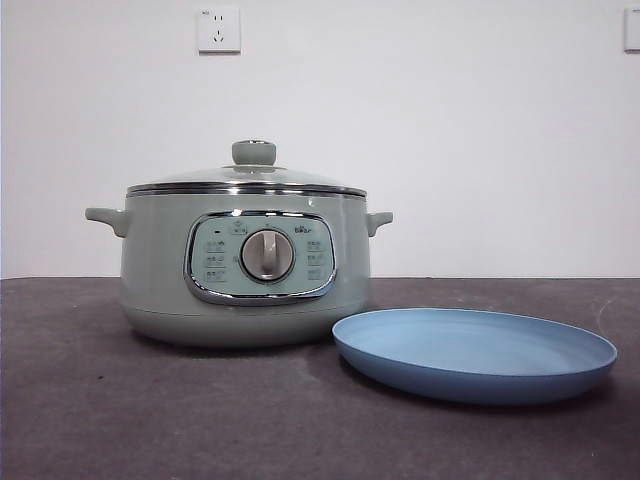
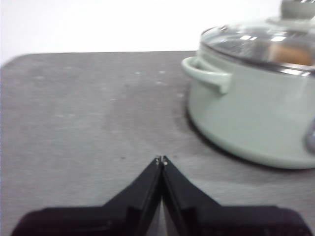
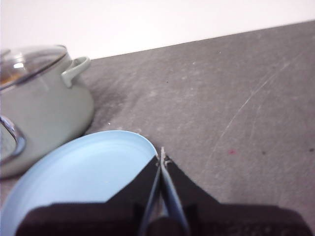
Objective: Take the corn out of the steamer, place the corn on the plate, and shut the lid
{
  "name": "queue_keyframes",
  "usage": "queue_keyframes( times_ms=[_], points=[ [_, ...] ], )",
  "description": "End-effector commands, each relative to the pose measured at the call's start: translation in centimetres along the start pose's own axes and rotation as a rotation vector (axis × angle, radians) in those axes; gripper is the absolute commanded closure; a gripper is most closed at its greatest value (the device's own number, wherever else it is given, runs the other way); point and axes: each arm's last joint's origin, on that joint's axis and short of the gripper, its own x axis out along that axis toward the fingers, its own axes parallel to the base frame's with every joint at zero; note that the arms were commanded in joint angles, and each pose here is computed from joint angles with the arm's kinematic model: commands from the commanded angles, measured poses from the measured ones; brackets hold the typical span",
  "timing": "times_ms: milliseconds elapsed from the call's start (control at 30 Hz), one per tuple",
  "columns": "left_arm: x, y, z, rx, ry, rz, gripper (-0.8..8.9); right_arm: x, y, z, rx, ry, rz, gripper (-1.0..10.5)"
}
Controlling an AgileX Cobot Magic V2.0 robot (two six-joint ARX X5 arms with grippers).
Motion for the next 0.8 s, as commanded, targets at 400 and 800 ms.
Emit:
queue_keyframes(
  times_ms=[400,800],
  points=[
    [-2.7,-0.8,6.7,-0.154,-0.101,-0.094,8.20,-1.1,1.7,5.8,0.168,-0.062,0.138,9.6],
    [-3.1,-1.8,13.3,-0.139,0.081,-0.306,8.21,1.9,3.8,14.4,0.053,0.239,0.434,9.6]
  ],
)
